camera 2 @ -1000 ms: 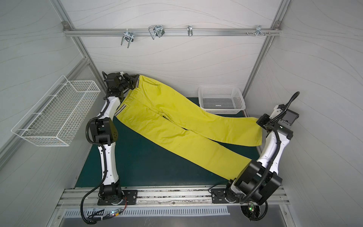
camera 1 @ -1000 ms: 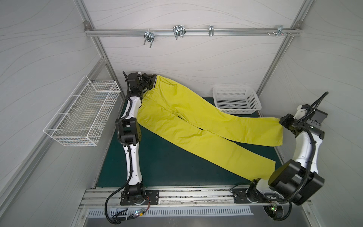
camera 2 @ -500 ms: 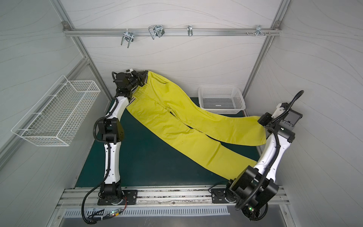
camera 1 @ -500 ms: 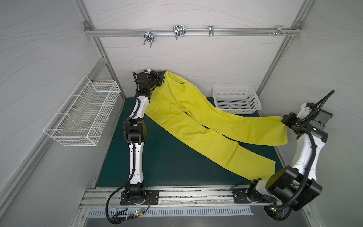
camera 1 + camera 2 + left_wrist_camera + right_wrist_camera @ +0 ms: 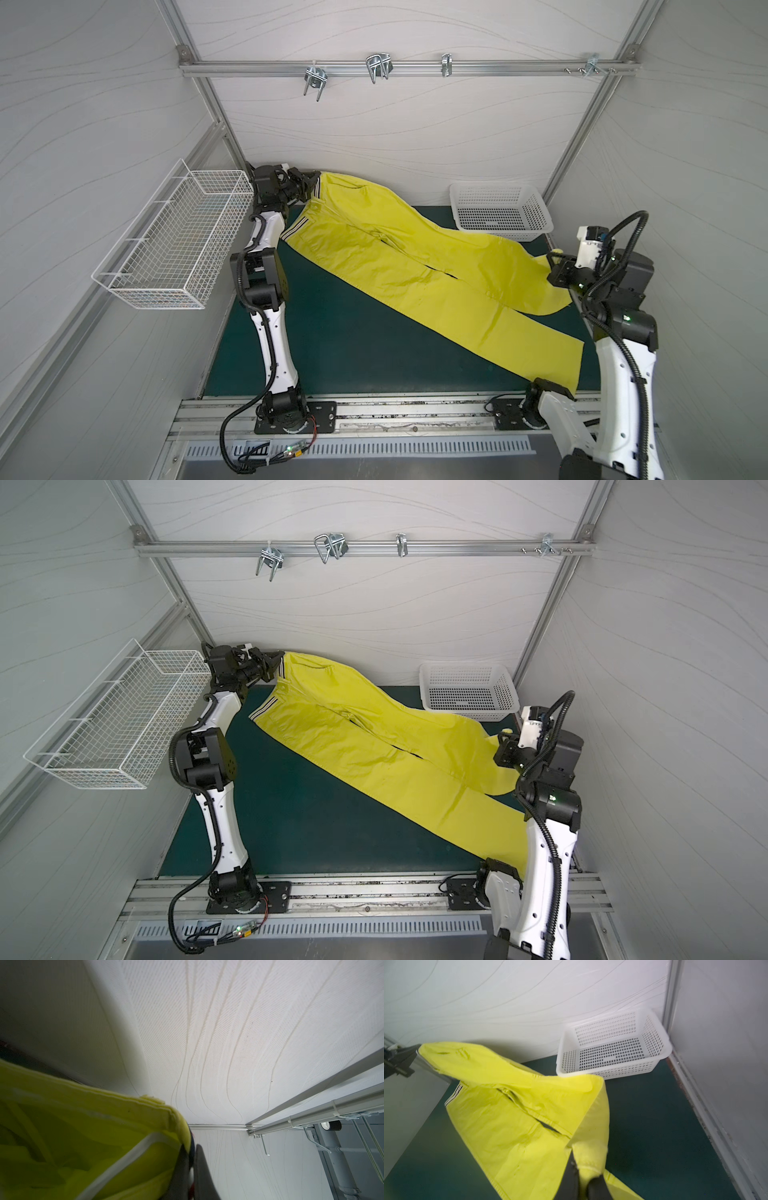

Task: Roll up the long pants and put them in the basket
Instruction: Fold the long pant at the center of the board.

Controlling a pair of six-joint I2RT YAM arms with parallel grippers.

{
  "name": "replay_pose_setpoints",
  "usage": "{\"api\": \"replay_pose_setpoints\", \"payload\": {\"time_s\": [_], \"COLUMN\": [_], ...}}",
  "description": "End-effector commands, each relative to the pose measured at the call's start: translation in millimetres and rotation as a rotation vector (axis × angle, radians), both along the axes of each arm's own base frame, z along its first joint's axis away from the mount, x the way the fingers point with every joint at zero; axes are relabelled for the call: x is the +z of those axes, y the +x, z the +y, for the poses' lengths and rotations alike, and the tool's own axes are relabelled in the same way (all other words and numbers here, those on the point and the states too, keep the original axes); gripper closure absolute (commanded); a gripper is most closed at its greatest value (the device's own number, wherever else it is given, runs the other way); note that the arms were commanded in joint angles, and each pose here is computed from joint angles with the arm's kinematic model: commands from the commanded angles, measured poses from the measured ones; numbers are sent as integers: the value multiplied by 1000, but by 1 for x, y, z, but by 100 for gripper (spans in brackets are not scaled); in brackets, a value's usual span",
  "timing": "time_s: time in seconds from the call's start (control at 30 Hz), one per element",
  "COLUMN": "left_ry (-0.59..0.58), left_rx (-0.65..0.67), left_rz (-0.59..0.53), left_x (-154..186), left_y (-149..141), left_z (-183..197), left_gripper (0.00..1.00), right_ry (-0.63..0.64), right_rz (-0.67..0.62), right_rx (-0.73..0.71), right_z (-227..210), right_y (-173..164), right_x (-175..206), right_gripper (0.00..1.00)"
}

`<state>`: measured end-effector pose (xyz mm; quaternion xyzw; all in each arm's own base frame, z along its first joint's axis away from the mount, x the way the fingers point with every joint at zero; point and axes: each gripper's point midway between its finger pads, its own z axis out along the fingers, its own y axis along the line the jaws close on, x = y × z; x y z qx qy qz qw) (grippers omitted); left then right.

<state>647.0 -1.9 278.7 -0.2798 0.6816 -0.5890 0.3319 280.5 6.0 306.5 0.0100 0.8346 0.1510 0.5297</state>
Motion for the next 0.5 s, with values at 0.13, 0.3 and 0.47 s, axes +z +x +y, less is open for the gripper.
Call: {"api": "replay_pose_setpoints", "payload": {"time_s": [0.13,0.3,0.47], "left_ry": [118,150,234], "left_rx": [-37,-10,39], "left_rz": [-84,-60,-44], "left_x": [18,8,6], "left_y": [-26,-32,-44], "left_z": [5,17,31], "left_gripper": [100,100,100], "right_ry": [-157,-194,-205], "right_rz": [54,74,-11], "right_rx": [2,-46,-91], "right_z": [6,-1,-4], "right_y": [-33,-42,-56], "right_x": [-20,-12,17], "right_gripper": [100,100,100]}}
